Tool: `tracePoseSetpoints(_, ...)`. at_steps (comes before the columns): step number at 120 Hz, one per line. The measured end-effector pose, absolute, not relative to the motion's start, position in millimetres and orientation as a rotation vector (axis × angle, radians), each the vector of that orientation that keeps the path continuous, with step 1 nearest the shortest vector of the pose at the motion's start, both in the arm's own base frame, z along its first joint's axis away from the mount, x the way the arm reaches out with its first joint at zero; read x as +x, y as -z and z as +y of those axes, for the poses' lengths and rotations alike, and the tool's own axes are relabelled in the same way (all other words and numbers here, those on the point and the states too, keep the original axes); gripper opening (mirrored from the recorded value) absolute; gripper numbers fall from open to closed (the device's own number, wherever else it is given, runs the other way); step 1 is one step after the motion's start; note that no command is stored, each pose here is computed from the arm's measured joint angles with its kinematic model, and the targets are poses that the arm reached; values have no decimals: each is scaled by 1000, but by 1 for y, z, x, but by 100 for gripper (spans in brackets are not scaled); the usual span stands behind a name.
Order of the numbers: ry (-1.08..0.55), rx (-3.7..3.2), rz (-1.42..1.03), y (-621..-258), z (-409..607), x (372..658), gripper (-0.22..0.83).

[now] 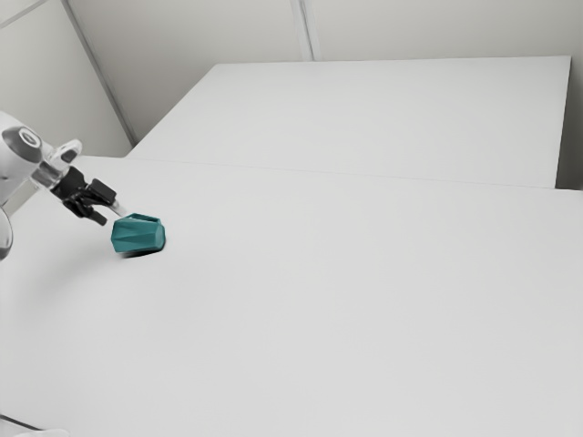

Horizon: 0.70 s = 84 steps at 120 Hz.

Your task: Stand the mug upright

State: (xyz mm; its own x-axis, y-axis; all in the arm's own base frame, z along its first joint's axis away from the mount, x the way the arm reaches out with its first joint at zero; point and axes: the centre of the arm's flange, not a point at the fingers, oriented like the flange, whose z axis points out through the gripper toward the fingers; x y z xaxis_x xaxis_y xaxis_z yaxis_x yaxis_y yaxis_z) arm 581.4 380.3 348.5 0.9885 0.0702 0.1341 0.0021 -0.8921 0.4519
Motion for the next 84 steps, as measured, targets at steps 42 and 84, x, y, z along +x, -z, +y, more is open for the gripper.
tracePoseSetpoints(42,-266,2501,0,-310,397,579,61)
tracePoseSetpoints(84,-322,2354,-8,-294,404,568,54)
